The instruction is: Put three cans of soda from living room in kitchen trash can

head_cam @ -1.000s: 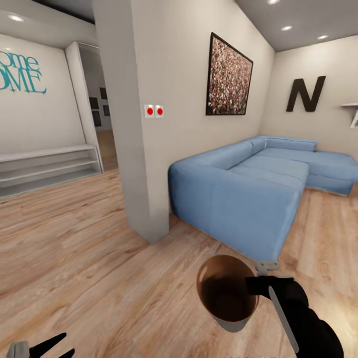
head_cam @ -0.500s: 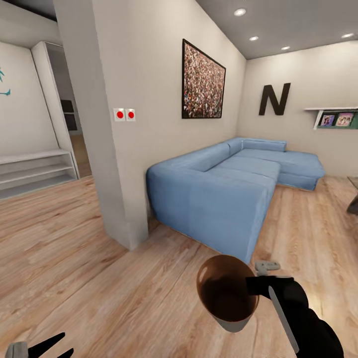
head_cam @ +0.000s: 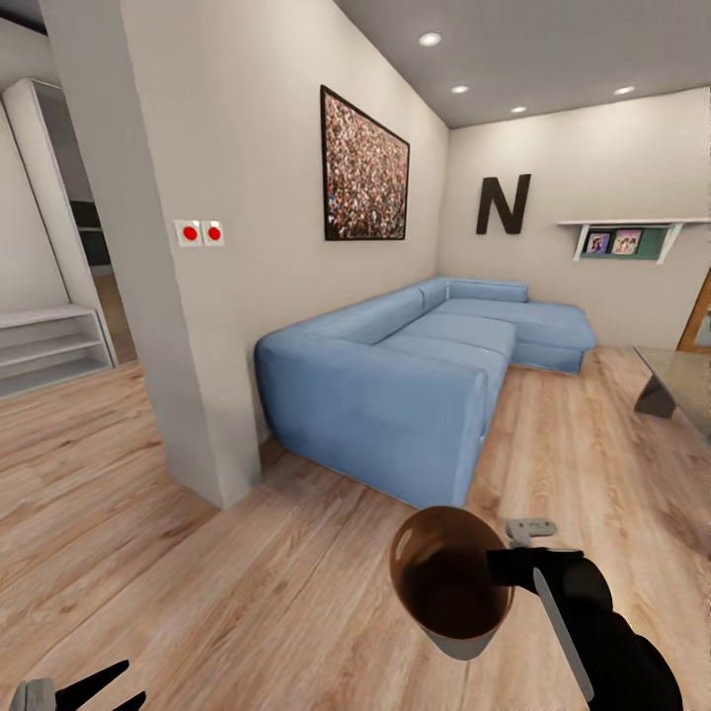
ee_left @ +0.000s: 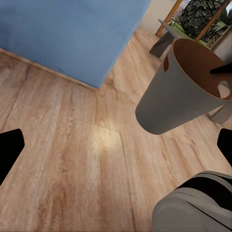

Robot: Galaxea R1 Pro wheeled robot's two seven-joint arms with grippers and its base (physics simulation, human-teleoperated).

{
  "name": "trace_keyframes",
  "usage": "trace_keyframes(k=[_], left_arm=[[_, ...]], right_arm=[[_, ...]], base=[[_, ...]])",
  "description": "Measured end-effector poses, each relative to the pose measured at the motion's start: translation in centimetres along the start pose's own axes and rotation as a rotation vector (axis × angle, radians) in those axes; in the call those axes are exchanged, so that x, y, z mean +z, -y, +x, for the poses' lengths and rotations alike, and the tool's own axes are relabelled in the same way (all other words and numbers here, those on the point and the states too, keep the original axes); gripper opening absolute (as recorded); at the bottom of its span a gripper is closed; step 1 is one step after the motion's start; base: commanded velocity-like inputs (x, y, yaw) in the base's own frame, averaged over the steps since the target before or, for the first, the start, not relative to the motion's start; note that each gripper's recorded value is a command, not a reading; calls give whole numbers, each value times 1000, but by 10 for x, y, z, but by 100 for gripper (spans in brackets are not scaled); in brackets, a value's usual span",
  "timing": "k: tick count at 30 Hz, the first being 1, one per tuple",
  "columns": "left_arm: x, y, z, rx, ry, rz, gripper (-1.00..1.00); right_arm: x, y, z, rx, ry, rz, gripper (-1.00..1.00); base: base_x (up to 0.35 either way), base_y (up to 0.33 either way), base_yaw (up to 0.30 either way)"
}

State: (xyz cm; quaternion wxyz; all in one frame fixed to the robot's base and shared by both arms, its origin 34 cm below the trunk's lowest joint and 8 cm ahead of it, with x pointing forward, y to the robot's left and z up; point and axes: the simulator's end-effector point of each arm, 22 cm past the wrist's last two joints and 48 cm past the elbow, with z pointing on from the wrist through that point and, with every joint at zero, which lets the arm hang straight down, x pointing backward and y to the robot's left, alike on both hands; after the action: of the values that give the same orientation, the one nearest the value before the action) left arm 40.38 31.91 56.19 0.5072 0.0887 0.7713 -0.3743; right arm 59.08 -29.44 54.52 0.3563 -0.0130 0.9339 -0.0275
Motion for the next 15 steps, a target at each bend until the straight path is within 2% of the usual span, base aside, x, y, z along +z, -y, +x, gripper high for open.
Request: trace_keyframes(k=[11,15], left_arm=[[0,0,0,0,0,0,100],[0,0,0,0,0,0,100]], right_arm=[[1,1,1,-2,-3,4,-100],[1,-1,2,2,-5,-4,-100]], base=[[0,-3,-9],[0,0,-152]])
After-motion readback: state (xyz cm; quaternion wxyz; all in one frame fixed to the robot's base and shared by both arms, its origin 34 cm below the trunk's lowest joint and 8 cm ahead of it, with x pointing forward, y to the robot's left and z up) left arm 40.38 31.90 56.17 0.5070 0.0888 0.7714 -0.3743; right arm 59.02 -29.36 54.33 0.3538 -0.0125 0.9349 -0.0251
